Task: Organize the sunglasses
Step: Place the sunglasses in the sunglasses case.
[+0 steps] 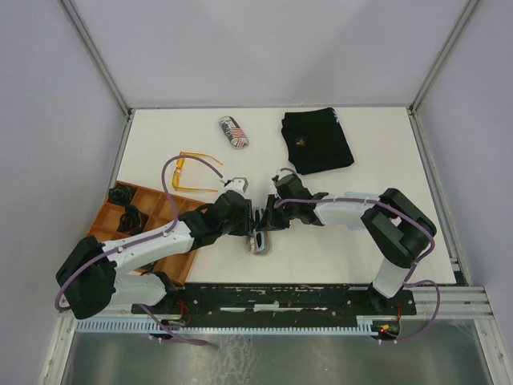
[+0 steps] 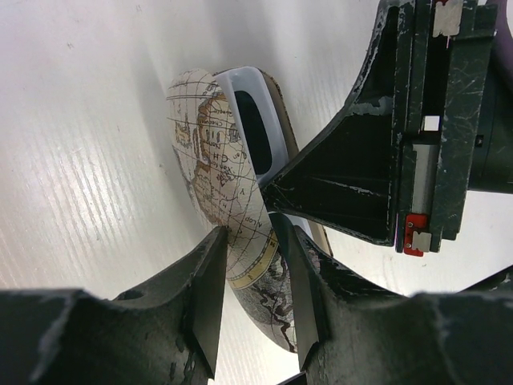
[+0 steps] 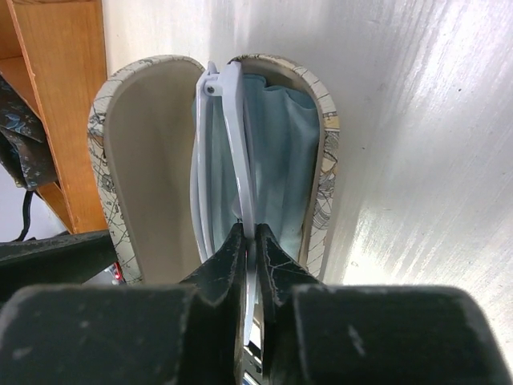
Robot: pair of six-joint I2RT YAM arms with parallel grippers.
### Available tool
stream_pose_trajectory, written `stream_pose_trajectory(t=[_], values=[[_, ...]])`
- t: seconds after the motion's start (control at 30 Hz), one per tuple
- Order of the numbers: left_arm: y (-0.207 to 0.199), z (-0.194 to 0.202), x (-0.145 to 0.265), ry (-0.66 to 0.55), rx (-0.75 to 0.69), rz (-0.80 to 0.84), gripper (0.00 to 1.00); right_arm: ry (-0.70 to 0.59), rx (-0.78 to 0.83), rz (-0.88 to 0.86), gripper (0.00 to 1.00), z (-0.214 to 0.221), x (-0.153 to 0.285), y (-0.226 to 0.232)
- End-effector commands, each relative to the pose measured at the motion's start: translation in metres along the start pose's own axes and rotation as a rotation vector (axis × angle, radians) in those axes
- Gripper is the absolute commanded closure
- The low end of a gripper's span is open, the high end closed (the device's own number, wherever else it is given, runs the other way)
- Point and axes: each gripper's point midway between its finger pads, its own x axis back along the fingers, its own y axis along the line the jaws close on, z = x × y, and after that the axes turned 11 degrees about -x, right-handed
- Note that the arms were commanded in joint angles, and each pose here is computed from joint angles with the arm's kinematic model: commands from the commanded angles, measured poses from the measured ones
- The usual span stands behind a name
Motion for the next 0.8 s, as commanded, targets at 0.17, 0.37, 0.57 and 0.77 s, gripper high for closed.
stream_pose_trajectory(t=[0.17,0.37,0.57,0.77], values=[[-0.011,-0.016,0.006,-0.06,0.036,0.041,0.57,-0.043,0.095,-0.002,0.8,-0.013,0.013,0.021],[-0.01,-0.014,0.005,-0.057,0.035,0.04,0.57,-0.046,0.103,0.006,0.75,-0.014,0.017,0.023],[-0.01,-0.014,0.004,-0.054,0.032,0.039,0.57,-0.057,0.118,0.018,0.7,-0.015,0.025,0.023],[-0.011,-0.016,0.004,-0.057,0.033,0.041,0.57,-0.055,0.136,0.026,0.67,-0.014,0.031,0.024]])
